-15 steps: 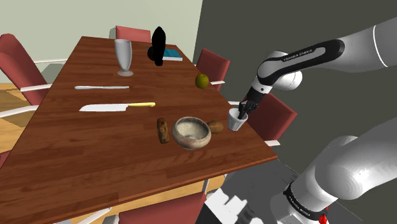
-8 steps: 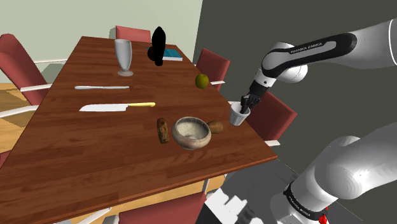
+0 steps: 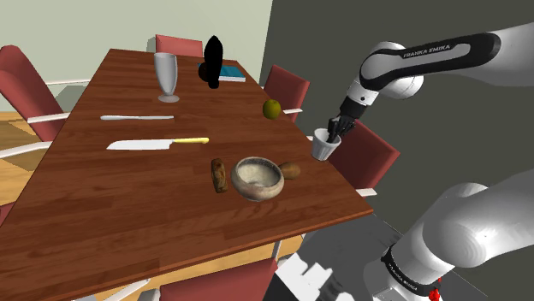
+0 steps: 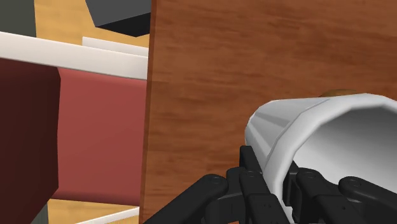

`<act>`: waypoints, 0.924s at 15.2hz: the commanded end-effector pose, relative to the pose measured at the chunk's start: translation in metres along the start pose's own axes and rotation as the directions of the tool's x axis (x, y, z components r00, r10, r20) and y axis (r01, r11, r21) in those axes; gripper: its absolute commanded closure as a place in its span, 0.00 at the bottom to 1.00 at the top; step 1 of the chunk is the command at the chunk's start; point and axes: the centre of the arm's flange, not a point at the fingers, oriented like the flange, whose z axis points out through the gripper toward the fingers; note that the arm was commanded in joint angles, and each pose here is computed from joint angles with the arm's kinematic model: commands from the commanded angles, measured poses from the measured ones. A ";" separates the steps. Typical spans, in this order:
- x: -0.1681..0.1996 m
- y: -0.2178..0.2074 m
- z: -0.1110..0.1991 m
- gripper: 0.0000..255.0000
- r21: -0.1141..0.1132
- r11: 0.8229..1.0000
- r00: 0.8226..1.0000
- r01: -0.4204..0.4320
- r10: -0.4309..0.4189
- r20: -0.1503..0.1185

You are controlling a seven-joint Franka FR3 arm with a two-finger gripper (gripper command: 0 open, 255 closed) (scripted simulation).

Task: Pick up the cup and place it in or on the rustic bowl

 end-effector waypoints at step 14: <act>0.001 -0.016 -0.079 1.00 0.000 1.000 1.000 0.000 0.000 0.000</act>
